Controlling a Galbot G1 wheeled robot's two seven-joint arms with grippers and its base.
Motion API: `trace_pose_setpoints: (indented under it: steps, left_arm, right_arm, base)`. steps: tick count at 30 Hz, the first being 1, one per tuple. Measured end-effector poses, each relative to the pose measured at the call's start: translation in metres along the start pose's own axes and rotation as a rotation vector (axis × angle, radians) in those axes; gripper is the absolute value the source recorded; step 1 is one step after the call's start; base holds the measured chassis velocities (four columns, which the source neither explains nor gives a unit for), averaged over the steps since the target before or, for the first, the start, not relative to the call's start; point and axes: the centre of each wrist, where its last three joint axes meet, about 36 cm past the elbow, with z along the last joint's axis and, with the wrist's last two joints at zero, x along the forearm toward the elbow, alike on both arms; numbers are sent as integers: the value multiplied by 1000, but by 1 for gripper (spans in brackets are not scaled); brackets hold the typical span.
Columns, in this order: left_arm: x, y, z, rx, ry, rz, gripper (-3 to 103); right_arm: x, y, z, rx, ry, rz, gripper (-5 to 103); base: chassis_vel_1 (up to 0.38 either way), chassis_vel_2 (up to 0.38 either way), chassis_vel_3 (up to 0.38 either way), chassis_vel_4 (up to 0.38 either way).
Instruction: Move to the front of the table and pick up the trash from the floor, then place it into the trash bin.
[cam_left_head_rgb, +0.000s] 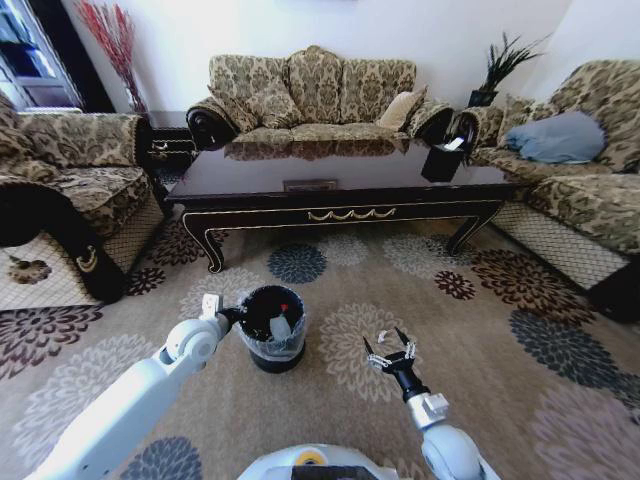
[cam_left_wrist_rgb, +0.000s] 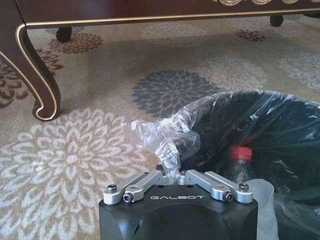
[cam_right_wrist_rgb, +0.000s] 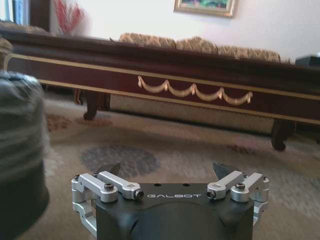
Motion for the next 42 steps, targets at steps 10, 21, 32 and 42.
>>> trace_pose_setpoints:
  steps: [10, 21, 32, 42]
  left_arm:
    - [20, 10, 1, 22, -17, -16, 3]
    - [40, 7, 20, 38, -1, -26, 3]
    - [47, 7, 25, 42, 2, -35, 3]
    - [48, 11, 29, 45, 10, -52, 3]
  right_arm:
    - [-39, -29, 73, 6, 156, 34, 100]
    - [-85, -53, 109, -52, 226, 75, 100]
    - [-97, -50, 139, -75, 279, 78, 100]
    - [-114, -40, 156, -71, 293, 86, 100]
  base:
    - [0, 0, 0, 0]
    - [0, 0, 0, 0]
    - [0, 0, 0, 0]
    - [0, 0, 0, 0]
